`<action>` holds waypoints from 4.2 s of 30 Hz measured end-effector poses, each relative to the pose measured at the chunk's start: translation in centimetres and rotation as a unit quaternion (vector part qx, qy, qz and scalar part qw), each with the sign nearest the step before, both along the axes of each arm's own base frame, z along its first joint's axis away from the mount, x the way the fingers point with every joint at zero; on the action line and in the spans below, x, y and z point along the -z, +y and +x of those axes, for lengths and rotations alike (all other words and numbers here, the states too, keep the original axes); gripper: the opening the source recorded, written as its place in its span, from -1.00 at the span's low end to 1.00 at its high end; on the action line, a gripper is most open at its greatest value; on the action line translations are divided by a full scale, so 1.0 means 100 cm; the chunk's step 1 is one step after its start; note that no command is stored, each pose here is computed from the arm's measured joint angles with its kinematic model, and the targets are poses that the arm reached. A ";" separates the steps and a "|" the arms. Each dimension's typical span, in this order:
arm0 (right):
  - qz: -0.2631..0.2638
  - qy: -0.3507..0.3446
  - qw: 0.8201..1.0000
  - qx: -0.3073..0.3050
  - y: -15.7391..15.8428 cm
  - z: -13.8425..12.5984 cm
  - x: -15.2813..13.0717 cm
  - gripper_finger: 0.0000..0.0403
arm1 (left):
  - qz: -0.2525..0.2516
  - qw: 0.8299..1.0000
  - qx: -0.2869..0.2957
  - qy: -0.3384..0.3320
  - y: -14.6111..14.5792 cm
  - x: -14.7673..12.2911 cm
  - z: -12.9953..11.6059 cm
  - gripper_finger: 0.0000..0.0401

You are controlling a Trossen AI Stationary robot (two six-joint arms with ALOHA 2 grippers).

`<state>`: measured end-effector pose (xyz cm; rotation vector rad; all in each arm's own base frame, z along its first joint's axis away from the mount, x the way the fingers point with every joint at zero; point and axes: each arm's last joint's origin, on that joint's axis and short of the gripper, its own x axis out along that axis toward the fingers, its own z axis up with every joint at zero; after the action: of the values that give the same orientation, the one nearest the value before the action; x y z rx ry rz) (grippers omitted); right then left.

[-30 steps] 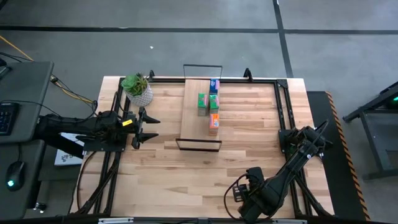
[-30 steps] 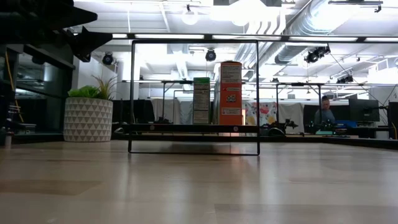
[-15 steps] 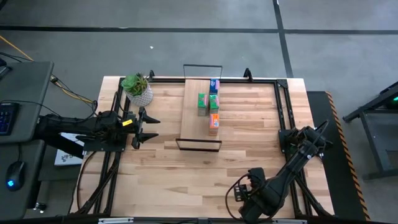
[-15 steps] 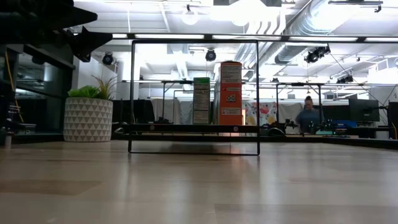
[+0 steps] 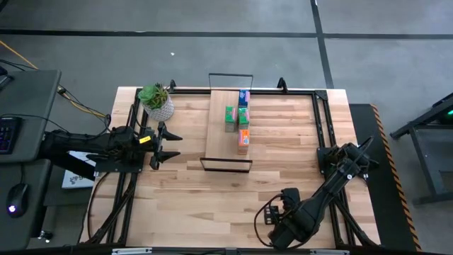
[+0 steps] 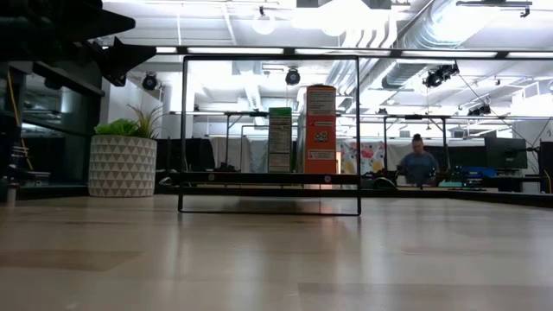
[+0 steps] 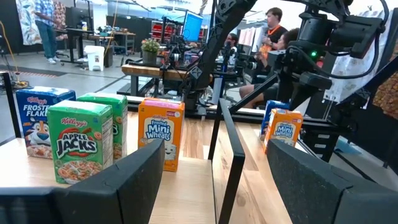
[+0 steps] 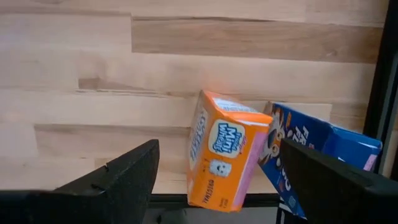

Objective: Stack cereal on shelf
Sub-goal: Put the orange cereal box aligned with the other orange cereal box on the shelf

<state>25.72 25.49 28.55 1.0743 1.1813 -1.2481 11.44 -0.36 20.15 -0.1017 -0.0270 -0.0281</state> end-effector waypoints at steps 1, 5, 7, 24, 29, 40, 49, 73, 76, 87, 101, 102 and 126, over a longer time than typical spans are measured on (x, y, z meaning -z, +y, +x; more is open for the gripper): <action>0.000 0.000 1.000 0.000 0.000 0.000 0.000 0.62 | 0.000 1.000 0.000 0.000 0.000 0.000 0.000 0.37; 0.006 0.018 1.000 0.006 0.003 0.001 0.006 0.62 | 0.000 1.000 0.000 0.001 0.000 0.000 0.000 0.37; 0.011 0.034 0.999 0.008 0.005 0.003 0.011 0.62 | 0.000 1.000 0.000 0.002 0.000 0.000 0.000 0.37; -0.026 0.058 0.998 0.008 0.017 0.011 0.043 0.62 | 0.000 1.000 0.000 0.003 0.000 0.001 0.000 0.37; -0.028 0.074 0.997 0.007 0.021 0.014 0.055 0.62 | 0.000 1.000 0.000 0.003 0.000 0.001 0.000 0.37; -0.041 0.050 0.998 -0.025 0.022 0.018 0.058 0.62 | 0.000 1.000 0.000 0.003 0.000 0.001 0.000 0.37; -0.024 0.070 0.997 -0.016 0.022 0.016 0.058 0.45 | 0.000 1.000 0.000 0.003 0.000 0.001 0.000 0.37; -0.035 -0.123 0.969 -0.210 0.035 0.040 -0.001 -0.30 | 0.000 1.000 0.000 0.003 0.000 0.001 0.000 0.37; -0.115 -0.248 0.925 -0.263 0.035 0.054 -0.033 -0.30 | -0.001 1.000 0.000 0.003 0.000 0.001 0.000 0.37; -0.253 -0.362 0.832 -0.336 -0.058 0.136 -0.103 -0.30 | -0.014 1.000 -0.002 0.005 0.000 0.001 0.000 0.37; -0.218 -0.177 0.925 -0.256 -0.209 0.157 -0.082 -0.30 | -0.013 0.999 -0.005 0.035 0.000 0.007 0.000 0.37; -0.217 -0.164 0.931 -0.242 -0.212 0.154 -0.080 -0.30 | -0.015 0.999 -0.005 0.035 0.000 0.007 0.000 0.37; -0.173 -0.137 0.966 -0.138 -0.230 0.167 -0.026 -0.30 | -0.057 0.998 -0.004 0.025 0.000 0.005 0.000 0.37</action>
<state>42.41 2.45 31.18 0.7629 0.8302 -1.0048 11.44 -0.33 19.69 -0.2172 0.0208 -0.0154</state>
